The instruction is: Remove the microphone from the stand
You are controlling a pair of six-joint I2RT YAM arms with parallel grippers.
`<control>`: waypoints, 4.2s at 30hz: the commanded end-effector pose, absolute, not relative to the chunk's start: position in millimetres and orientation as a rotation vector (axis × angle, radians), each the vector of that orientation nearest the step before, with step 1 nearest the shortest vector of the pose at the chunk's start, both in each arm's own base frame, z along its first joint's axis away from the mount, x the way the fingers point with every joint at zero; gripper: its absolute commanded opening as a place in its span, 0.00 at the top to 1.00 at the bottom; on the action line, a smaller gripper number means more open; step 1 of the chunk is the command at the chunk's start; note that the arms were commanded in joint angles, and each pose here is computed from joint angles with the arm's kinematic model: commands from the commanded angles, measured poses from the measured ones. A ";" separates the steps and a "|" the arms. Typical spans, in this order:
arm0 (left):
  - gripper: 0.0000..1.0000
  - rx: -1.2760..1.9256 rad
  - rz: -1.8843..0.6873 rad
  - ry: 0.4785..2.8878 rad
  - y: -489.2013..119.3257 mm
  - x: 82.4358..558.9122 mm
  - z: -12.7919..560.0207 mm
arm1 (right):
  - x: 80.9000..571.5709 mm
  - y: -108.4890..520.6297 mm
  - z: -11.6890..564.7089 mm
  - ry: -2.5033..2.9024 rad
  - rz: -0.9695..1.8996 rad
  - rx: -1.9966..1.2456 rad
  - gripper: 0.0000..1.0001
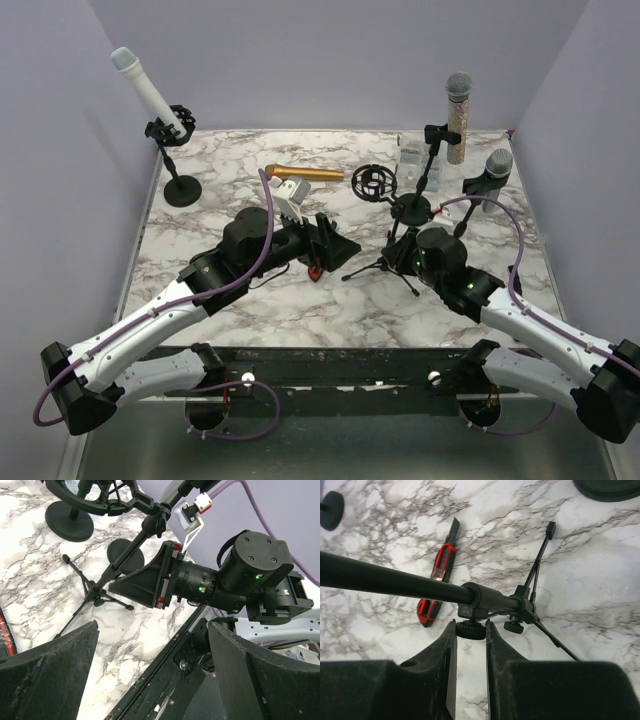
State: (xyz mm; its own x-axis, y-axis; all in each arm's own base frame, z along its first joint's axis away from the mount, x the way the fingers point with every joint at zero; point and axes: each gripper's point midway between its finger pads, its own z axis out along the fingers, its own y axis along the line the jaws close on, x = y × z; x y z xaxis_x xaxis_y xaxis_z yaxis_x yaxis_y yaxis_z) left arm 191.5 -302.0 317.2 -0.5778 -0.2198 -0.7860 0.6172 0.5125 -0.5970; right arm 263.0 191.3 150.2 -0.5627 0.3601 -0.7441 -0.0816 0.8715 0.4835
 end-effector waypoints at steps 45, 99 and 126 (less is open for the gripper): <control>0.03 0.381 -1.214 1.901 -315.6 188.3 297.1 | 237.0 121.9 249.1 1.882 0.465 0.286 0.37; 0.03 0.388 -1.247 1.892 -318.9 183.6 298.2 | 262.2 158.2 112.3 2.265 0.677 0.311 0.99; 0.02 0.467 -1.253 1.797 -322.2 181.3 334.0 | 264.4 160.4 97.6 2.185 0.394 0.124 0.95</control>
State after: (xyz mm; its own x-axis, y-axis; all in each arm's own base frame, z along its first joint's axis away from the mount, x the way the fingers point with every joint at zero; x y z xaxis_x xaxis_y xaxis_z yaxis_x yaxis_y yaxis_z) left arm 187.0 -314.5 296.4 -0.6127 -0.1727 -0.7712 0.6278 0.4864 -0.6077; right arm 274.5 191.3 144.9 -0.5570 0.3749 -0.7411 -0.1032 0.8542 0.5097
